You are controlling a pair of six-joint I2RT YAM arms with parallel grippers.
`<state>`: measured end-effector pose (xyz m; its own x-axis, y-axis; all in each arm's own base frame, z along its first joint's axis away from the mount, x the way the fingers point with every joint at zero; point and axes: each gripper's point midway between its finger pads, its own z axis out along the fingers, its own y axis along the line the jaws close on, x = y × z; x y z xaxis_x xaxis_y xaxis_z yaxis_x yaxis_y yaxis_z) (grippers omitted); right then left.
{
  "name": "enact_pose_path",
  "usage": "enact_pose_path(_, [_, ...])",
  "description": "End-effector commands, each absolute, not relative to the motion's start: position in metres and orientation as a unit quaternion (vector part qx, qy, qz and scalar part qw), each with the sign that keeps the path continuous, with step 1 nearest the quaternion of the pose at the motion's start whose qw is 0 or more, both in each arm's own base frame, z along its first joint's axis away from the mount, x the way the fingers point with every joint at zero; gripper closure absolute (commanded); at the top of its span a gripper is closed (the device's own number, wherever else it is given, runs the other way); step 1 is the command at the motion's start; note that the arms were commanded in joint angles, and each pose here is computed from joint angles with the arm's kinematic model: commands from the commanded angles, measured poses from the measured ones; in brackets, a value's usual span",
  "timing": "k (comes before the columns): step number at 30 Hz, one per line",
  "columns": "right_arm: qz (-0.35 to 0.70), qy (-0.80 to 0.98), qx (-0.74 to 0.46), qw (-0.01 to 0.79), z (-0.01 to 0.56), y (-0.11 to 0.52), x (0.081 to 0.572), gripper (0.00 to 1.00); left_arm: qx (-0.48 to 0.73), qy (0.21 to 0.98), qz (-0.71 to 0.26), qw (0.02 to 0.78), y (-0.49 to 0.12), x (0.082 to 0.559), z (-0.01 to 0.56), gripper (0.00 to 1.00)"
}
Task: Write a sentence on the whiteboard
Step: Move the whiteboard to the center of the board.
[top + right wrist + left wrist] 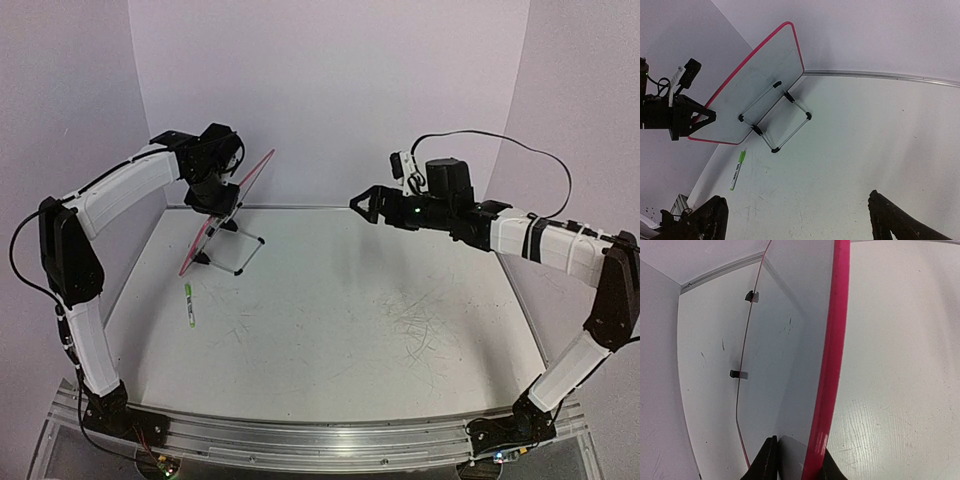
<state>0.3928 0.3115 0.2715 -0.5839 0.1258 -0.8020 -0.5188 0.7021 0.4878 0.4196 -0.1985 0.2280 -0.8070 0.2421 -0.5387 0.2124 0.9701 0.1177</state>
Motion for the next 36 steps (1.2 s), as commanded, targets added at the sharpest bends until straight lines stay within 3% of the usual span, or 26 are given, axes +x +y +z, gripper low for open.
enact_pose_path(1, [0.378,0.799,-0.125,0.451,0.277,0.32,0.395,0.02,0.128,0.947,-0.097,0.277,-0.26,0.411,0.237,1.0])
enact_pose_path(15, [0.38,0.799,-0.126,0.449,0.276,0.323,0.396,0.02,0.163,0.943,-0.133,0.258,-0.322,0.396,0.24,1.0])
enact_pose_path(29, [0.398,0.794,-0.116,0.445,0.278,0.337,0.389,0.02,0.123,0.943,-0.161,0.262,-0.363,0.393,0.242,1.0])
enact_pose_path(31, [0.403,0.794,-0.11,0.443,0.277,0.342,0.387,0.02,0.118,0.943,-0.156,0.269,-0.361,0.395,0.243,0.94])
enact_pose_path(36, [0.408,0.794,-0.073,0.444,0.277,0.353,0.384,0.02,0.115,0.936,-0.148,0.297,-0.356,0.401,0.259,0.65])
